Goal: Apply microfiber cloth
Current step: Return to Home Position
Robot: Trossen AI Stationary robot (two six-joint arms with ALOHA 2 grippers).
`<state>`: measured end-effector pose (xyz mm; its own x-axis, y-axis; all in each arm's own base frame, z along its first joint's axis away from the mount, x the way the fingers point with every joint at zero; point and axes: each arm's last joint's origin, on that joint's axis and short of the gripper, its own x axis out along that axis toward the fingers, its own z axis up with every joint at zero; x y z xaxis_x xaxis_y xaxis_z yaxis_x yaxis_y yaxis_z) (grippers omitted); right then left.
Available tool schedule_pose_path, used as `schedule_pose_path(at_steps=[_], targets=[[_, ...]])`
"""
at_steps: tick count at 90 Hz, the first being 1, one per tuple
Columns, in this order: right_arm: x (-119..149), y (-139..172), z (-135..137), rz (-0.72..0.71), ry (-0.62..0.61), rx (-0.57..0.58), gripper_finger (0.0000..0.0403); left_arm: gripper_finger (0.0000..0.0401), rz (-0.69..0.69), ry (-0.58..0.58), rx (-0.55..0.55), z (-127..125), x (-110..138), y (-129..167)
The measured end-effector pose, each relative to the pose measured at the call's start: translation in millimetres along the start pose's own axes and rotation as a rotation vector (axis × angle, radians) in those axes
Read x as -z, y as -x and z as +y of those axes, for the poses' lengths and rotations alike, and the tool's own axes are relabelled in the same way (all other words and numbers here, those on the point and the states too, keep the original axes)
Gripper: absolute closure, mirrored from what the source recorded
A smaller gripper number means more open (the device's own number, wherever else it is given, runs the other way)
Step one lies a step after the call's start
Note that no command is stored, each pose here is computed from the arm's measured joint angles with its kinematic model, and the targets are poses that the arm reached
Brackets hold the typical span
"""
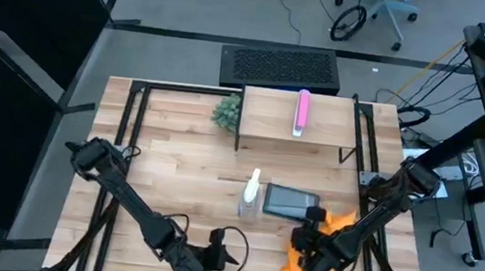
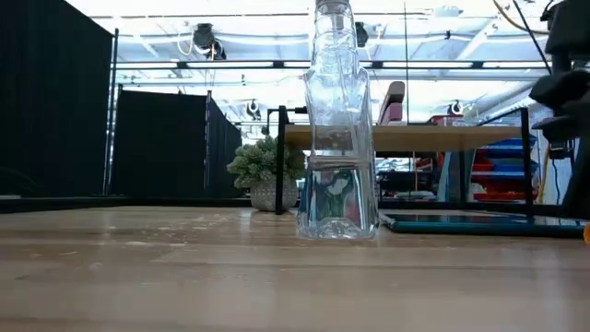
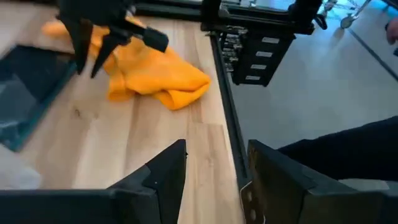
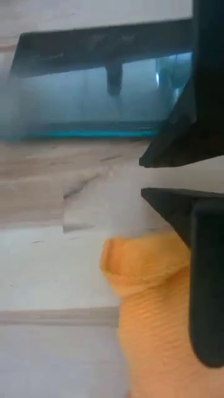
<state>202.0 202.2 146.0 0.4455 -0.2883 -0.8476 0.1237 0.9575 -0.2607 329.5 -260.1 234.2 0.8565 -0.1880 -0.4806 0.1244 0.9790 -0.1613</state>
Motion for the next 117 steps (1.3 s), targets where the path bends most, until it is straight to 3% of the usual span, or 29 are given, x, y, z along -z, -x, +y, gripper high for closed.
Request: schedule_pose_path(at_steps=[24, 62, 92, 105, 117], targets=[[-7, 5, -6, -0.025, 0.040, -0.012, 0.0344, 0.0246, 0.133, -0.088, -0.117, 19, -6, 30], [-34, -11, -24, 0.011, 0.155, -0.106, 0.0344, 0.0266, 0.193, -0.060, -0.189, 60, 7, 54], [-69, 7, -81, -0.120, 0.149, -0.169, 0.0399, 0.0326, 0.169, -0.053, -0.238, 105, 14, 91], [-61, 7, -126, -0.194, 0.029, -0.264, 0.0401, 0.0370, 0.153, -0.037, -0.262, 132, 20, 109], [-44, 10, -160, -0.384, -0.085, -0.382, 0.0402, 0.0397, 0.118, -0.017, -0.248, 159, 29, 124]])
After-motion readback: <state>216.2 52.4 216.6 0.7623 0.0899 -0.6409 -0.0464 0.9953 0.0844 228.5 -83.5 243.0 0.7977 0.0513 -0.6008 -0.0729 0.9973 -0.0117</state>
